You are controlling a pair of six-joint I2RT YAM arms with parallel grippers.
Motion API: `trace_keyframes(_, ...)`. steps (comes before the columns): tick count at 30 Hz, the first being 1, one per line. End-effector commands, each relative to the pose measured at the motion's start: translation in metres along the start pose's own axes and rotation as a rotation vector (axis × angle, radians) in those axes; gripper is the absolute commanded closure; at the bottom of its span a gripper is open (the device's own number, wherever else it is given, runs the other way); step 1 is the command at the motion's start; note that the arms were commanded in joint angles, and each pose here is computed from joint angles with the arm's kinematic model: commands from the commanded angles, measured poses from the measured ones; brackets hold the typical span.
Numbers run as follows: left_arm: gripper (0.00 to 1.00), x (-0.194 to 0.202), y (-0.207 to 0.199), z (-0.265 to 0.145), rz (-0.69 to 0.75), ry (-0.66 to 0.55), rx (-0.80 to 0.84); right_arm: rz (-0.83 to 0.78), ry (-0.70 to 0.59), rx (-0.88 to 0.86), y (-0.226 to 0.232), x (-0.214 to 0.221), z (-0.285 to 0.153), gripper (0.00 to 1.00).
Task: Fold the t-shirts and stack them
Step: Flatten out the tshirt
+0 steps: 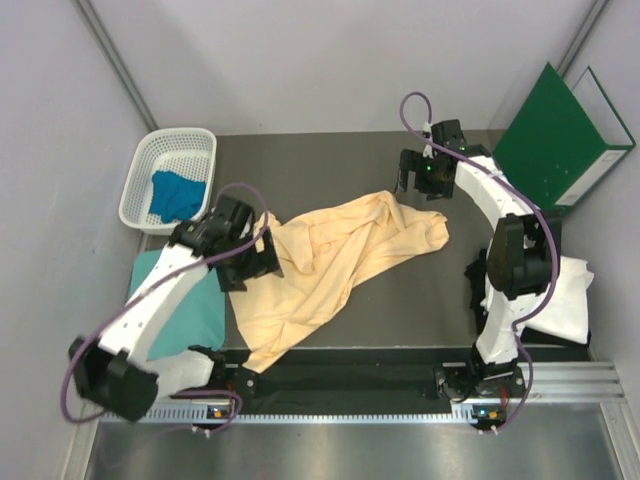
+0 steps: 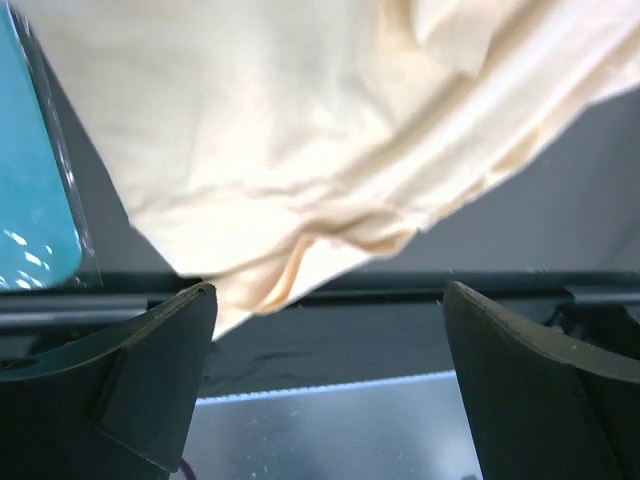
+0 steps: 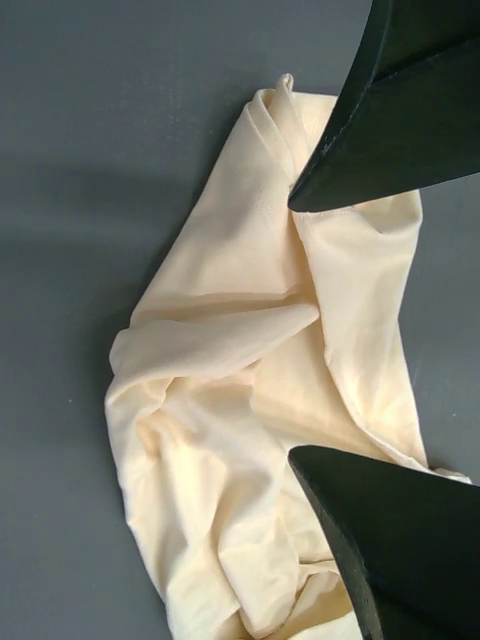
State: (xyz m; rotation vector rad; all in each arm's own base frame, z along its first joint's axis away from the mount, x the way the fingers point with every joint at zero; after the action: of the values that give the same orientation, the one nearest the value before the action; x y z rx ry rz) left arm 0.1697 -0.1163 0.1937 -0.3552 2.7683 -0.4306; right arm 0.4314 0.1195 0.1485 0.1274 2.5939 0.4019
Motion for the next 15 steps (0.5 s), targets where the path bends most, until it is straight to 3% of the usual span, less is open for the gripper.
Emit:
trace_keyframes(1,0.01,-0.074,-0.034,0.033,0.110,-0.143,-0.010,-0.030,-0.057,-0.009,-0.001,-0.008,-0.017,0.00)
trace_keyframes(5,0.01,-0.125,-0.052,0.070,0.171,-0.163,-0.091,-0.021,-0.054,-0.023,-0.001,-0.006,-0.019,0.00)
trace_keyframes(15,0.01,-0.182,-0.087,0.129,0.251,-0.126,-0.109,0.002,-0.041,-0.012,-0.014,0.000,-0.016,0.00)
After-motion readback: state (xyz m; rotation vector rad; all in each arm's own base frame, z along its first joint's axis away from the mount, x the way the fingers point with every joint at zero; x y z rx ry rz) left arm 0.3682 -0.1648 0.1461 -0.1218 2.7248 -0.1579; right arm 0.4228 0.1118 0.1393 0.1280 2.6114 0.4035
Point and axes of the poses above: each gripper's point midway between its finger pads, its own z axis out along the fingers, its own y axis along the line the jaws close on, x = y × z, the point moved 3 cm from there along -z, back along the fingers, and after that the axes turned 3 degrees about z, right-handed, at the moved point
